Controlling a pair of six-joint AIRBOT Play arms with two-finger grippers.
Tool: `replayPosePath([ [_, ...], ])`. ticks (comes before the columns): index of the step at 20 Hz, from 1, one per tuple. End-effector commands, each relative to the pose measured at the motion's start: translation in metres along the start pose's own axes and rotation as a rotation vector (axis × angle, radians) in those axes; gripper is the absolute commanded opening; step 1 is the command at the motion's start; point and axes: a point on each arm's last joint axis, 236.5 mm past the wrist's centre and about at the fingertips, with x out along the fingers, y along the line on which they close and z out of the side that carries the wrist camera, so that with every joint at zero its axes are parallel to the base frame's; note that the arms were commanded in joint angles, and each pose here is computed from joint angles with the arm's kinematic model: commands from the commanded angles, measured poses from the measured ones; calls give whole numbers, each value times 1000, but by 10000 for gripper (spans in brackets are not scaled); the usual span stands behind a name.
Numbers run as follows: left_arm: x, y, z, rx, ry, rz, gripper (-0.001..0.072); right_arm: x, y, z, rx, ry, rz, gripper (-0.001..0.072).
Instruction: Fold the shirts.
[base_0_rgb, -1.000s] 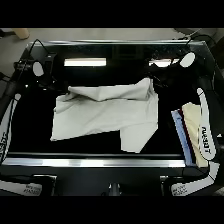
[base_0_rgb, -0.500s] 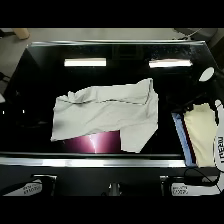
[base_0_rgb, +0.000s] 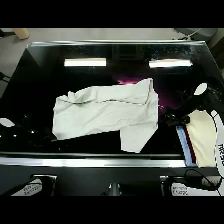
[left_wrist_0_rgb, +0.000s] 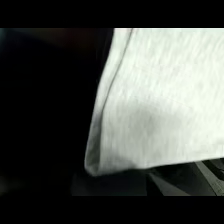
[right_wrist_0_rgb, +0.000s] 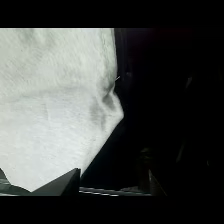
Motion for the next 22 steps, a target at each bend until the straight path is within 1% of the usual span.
replayPosePath([
  [1,11,0,14,-2,-57,7,514,2,-1,-2,-3,6,-2,433],
  [2,10,0,19,0,-77,11,495,2,-1,-2,-3,6,-2,433],
  [3,10,1,22,0,-90,14,495,2,-2,-2,-4,4,-3,435],
  [4,10,2,24,0,-99,16,440,2,-3,-1,-11,2,-10,436],
  [5,10,2,25,1,-101,17,351,2,-5,0,-12,-3,-18,437],
  [6,10,1,25,2,-101,17,278,3,-7,2,-12,-11,-21,437],
  [7,11,0,24,9,-98,18,176,7,-7,3,-16,-16,-17,440],
  [8,12,-2,23,18,-94,19,62,12,-7,4,-14,-23,-10,466],
  [9,13,-4,22,27,-91,20,27,19,-7,4,-16,-31,1,496],
  [12,12,-6,21,37,-85,19,27,46,-10,11,3,-51,24,503],
  [15,7,-9,20,55,-97,16,27,62,7,28,9,-77,127,503],
  [18,-3,-14,21,72,-126,13,27,69,13,56,44,-171,171,495],
  [19,-6,-16,21,76,-139,10,26,69,13,64,54,-196,175,475],
  [21,-14,-23,25,83,-172,-5,26,69,18,63,59,-190,196,82],
  [22,-22,-28,29,96,-190,-10,26,64,23,60,28,-175,208,29],
])
